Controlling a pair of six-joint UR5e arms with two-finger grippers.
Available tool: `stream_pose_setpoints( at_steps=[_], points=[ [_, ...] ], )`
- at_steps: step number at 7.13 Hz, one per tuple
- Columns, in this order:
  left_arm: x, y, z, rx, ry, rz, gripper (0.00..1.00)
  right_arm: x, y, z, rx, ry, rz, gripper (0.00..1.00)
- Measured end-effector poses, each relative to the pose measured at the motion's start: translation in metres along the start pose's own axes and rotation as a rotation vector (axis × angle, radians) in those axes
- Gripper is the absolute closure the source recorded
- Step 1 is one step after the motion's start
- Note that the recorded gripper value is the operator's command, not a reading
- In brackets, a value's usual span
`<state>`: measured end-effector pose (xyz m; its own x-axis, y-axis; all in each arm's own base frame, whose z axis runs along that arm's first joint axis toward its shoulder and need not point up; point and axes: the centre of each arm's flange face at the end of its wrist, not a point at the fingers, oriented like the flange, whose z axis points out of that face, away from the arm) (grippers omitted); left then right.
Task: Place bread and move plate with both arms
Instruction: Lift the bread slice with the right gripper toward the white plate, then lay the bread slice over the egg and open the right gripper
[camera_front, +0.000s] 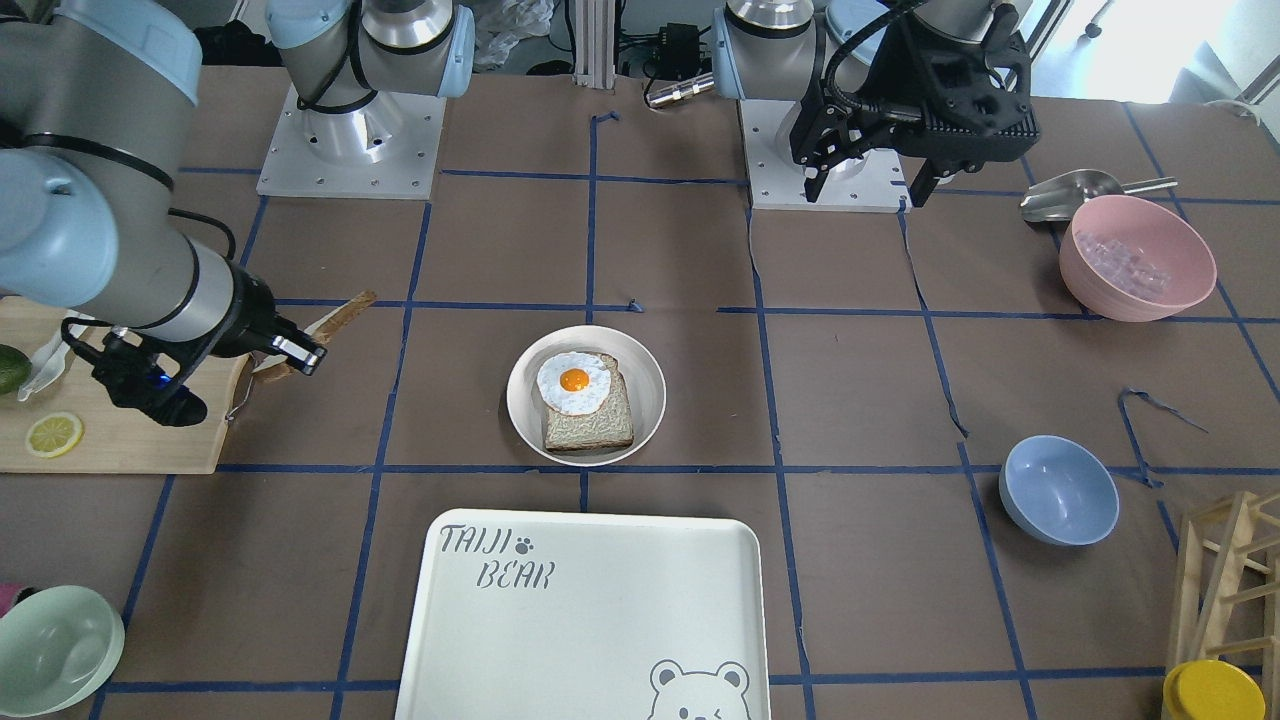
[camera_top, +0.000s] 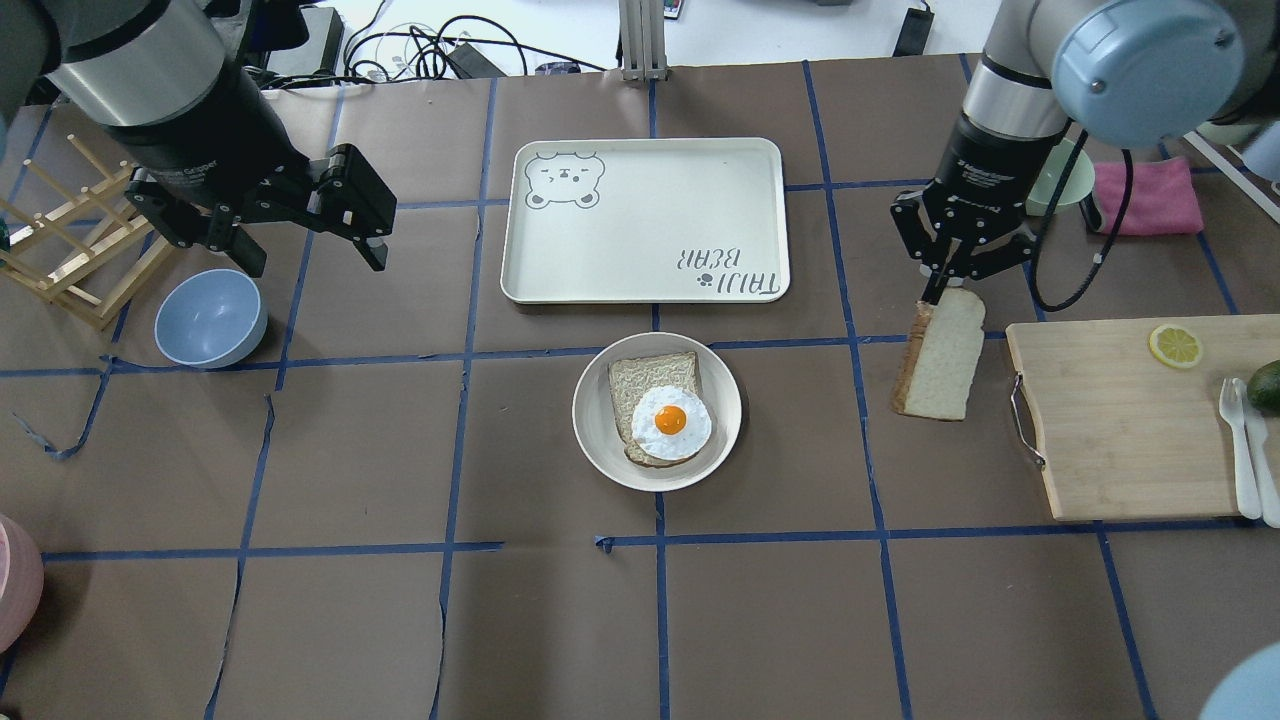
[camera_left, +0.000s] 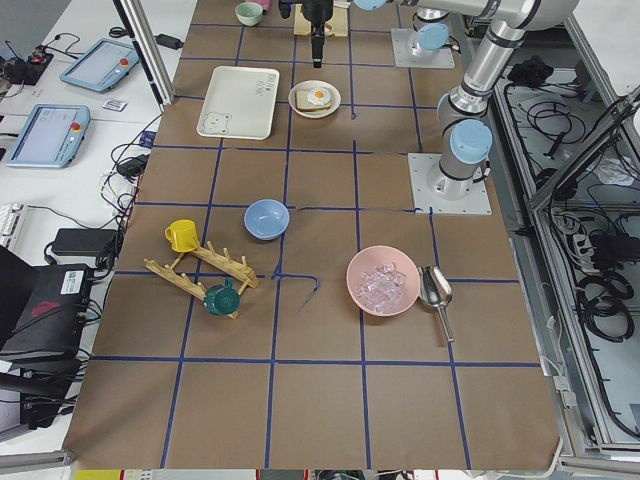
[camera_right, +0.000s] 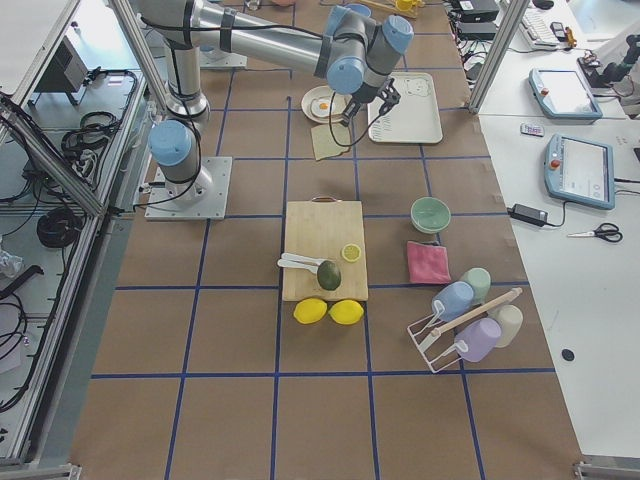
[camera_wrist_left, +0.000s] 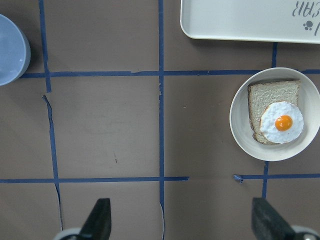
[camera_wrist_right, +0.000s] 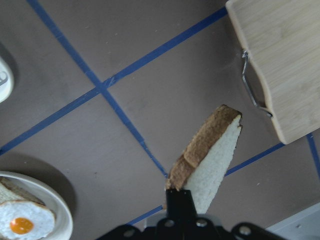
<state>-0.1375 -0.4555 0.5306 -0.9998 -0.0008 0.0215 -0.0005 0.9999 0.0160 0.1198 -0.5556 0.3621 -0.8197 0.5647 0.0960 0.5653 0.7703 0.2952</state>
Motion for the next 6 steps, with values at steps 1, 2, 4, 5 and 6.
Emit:
stream_pose_setpoints(
  at_steps=[1,2,4,5,6],
  points=[
    [0.000,0.000,0.000,0.000,0.000,0.000,0.00,-0.039,0.033,0.007,-0.006,-0.043,0.063,1.00],
    [0.000,0.000,0.000,0.000,0.000,0.000,0.00,-0.076,0.062,0.018,-0.016,-0.084,0.108,1.00],
    [0.000,0.000,0.000,-0.001,0.000,0.000,0.00,-0.124,0.090,0.043,-0.079,-0.162,0.150,1.00],
    [0.000,0.000,0.000,0.000,0.000,0.000,0.00,-0.130,0.094,0.053,-0.107,-0.164,0.163,1.00],
    [0.000,0.000,0.000,-0.001,0.000,0.000,0.00,-0.132,0.095,0.063,-0.129,-0.151,0.176,1.00]
  ],
)
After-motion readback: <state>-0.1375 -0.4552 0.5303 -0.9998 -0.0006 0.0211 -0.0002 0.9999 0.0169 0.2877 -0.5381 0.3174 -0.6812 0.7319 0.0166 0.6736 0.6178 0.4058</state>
